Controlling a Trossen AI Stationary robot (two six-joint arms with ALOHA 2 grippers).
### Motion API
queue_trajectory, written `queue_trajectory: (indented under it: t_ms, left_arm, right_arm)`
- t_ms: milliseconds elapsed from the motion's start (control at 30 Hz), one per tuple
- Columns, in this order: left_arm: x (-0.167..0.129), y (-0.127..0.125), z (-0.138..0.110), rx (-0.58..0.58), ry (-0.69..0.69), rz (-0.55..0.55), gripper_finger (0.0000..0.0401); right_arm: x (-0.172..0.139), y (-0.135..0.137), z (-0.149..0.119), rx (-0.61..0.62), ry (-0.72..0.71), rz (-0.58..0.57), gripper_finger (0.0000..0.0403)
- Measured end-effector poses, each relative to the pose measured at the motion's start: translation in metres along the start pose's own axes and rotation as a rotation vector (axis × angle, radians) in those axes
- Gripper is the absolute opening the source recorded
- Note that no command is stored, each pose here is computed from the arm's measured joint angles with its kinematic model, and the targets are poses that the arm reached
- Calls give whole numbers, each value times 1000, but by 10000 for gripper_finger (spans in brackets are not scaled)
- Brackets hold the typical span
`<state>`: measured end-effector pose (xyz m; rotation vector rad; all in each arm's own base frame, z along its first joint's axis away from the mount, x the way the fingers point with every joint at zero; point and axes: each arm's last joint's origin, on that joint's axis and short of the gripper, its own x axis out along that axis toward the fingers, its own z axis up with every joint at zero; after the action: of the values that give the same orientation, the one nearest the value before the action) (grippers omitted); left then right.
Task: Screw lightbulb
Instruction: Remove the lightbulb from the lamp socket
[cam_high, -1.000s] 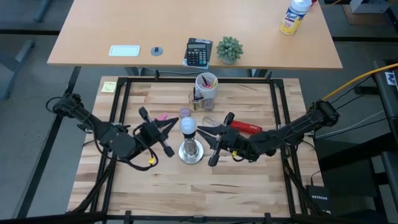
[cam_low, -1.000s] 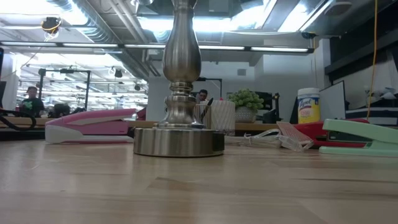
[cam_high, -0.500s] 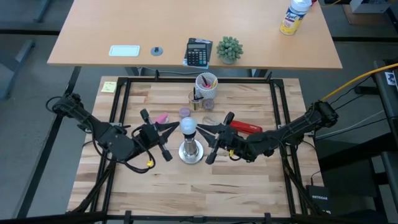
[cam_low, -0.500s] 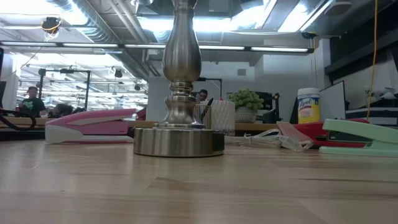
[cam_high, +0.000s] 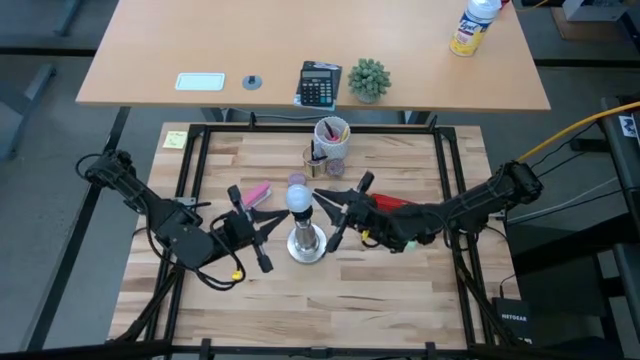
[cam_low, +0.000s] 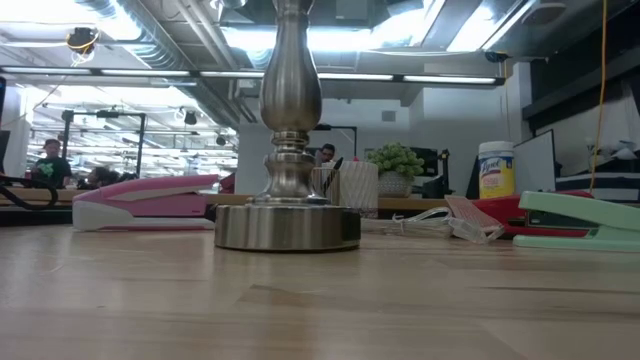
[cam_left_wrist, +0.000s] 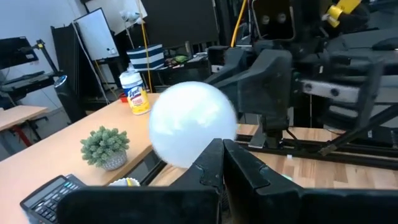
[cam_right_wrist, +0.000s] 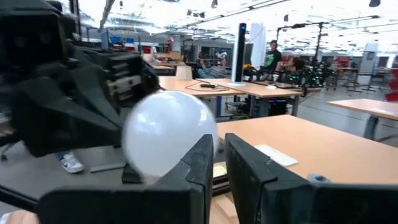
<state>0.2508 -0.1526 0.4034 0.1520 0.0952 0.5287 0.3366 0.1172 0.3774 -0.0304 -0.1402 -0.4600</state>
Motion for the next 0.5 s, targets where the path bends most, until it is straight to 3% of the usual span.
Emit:
queue_trajectory:
  t_ms: [233, 500]
  left_arm:
    - [-8, -3, 1, 6, -5, -7, 1]
    - [-12, -1, 1, 29, 1, 122, 1]
  right_arm:
    - [-1, 0, -1, -12, 15, -34, 48]
    - [-3, 2, -2, -23, 23, -37, 48]
